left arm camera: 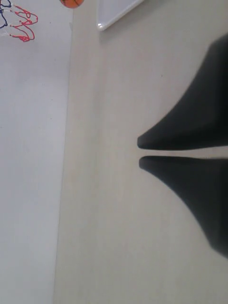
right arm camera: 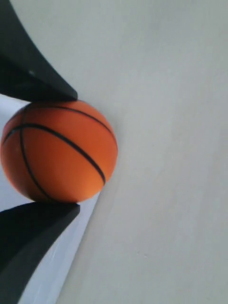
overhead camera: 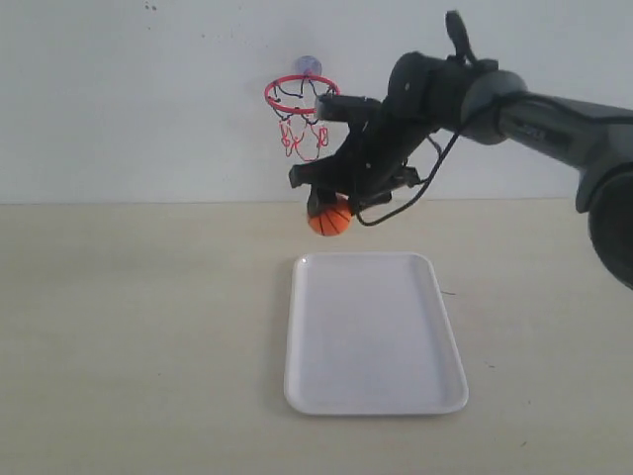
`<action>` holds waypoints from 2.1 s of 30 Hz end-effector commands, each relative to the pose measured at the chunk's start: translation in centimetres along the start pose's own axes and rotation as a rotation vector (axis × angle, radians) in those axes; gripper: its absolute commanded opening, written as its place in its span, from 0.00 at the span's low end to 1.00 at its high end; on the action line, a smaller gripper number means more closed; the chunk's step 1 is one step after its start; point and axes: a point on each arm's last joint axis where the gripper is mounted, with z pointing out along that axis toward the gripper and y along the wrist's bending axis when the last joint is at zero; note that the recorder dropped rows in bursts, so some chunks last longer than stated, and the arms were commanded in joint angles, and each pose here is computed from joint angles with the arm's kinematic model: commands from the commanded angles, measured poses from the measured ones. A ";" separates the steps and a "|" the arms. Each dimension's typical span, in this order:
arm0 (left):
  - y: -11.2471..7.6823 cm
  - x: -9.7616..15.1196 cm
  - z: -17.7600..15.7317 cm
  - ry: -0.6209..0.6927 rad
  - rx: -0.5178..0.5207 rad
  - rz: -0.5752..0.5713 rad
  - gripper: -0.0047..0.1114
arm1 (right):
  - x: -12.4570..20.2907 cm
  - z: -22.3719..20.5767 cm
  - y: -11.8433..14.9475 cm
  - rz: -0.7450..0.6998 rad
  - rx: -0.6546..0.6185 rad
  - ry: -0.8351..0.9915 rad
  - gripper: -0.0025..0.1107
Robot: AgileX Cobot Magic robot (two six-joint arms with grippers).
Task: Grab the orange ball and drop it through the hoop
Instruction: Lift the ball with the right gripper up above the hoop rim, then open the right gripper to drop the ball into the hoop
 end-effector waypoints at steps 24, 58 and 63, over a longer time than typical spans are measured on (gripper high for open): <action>0.0 0.0 0.0 -0.006 -0.002 -0.011 0.08 | -5.6 -13.2 -4.5 -0.057 -0.427 -0.504 0.02; 0.0 0.0 0.0 -0.006 -0.002 -0.011 0.08 | -8.6 -2.8 -3.0 -0.009 -0.372 -0.876 0.02; 0.0 0.0 0.0 -0.006 -0.002 -0.011 0.08 | -8.8 -2.7 -2.8 0.041 -0.344 -0.892 0.02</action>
